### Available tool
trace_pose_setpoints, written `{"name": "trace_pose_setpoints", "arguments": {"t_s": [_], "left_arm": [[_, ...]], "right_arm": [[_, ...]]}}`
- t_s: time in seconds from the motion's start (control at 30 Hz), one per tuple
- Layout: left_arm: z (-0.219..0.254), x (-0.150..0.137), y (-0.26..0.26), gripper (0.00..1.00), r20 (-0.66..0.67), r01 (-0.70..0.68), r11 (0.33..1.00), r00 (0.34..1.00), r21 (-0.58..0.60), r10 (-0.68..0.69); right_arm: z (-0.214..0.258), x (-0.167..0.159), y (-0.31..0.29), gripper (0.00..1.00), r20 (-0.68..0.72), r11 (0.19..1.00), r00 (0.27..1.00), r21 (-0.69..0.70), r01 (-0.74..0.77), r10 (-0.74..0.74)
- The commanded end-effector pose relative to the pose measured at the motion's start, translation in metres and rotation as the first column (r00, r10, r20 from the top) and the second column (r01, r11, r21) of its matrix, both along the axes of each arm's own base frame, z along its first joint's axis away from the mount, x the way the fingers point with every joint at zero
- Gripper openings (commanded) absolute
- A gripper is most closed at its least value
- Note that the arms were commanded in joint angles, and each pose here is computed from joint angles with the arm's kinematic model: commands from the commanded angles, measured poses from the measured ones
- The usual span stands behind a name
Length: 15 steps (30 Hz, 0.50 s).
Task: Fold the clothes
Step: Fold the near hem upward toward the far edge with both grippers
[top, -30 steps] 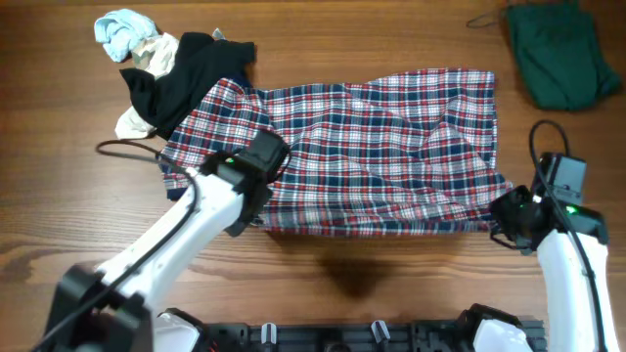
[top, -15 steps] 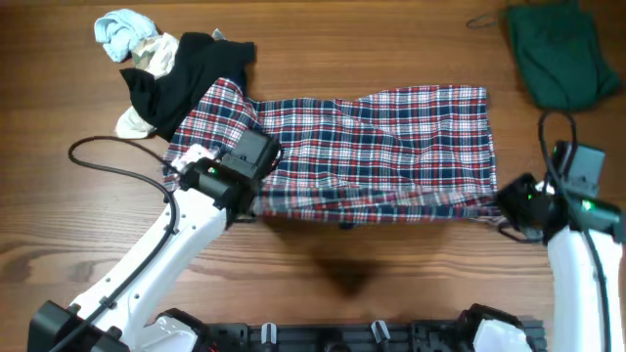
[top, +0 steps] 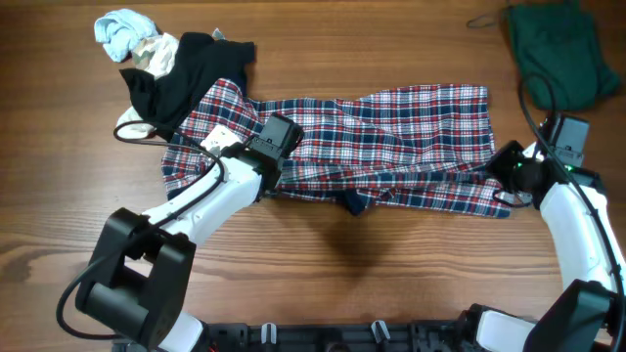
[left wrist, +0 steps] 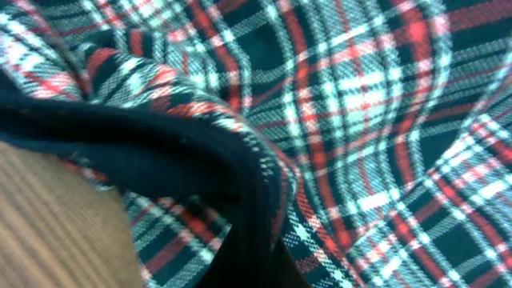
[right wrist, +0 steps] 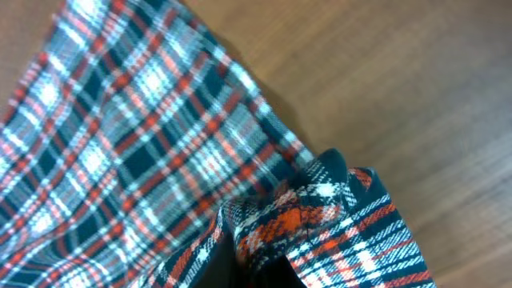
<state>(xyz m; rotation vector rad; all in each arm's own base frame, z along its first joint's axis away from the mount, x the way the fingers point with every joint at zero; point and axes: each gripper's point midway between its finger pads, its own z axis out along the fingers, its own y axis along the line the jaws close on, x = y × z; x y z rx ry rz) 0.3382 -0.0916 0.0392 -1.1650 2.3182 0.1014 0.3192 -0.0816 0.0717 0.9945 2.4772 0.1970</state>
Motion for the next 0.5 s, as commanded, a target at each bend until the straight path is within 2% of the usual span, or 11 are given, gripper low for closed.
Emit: {"name": "trace_pose_setpoints", "arguments": {"t_s": [0.0,0.07,0.13,0.17,0.2,0.27,0.37,0.47], "left_arm": [[0.01,0.015,0.01,0.21,0.074,-0.031,0.998,0.997,0.051,0.027],[0.011,0.018,0.008,0.43,0.091,-0.033,0.998,0.995,0.045,0.029],[0.015,0.024,0.008,0.64,0.122,-0.04,0.998,0.992,0.045,0.034],[0.016,0.025,0.009,0.73,0.131,-0.043,0.998,0.991,0.046,0.037],[0.017,0.027,0.009,0.82,0.138,-0.043,0.998,0.99,0.048,0.036],[0.024,0.045,0.011,0.98,0.16,0.046,0.996,0.985,0.081,-0.059],[0.039,0.068,0.01,0.99,0.136,0.174,0.983,0.974,0.059,-0.181],[0.062,0.071,0.008,0.98,0.071,0.248,0.967,0.965,0.062,-0.252]], "right_arm": [[0.007,0.019,0.008,0.08,0.049,0.998,0.997,-0.025,-0.055,0.056],[-0.002,0.022,0.011,0.22,0.035,0.998,0.997,-0.02,-0.067,0.068],[-0.021,0.024,0.011,0.74,-0.007,0.998,0.998,-0.006,-0.068,0.068],[-0.027,0.025,0.01,0.91,-0.015,0.998,0.997,-0.005,-0.071,0.07],[-0.028,0.027,0.01,0.99,-0.013,0.996,0.996,-0.017,-0.089,0.089],[-0.019,0.036,0.008,0.99,0.022,0.99,0.991,-0.048,-0.131,0.133],[0.01,0.046,0.02,0.99,0.07,0.966,0.963,-0.049,-0.256,0.259],[0.057,0.037,0.042,0.98,0.12,0.926,0.919,-0.019,-0.377,0.376]]}}
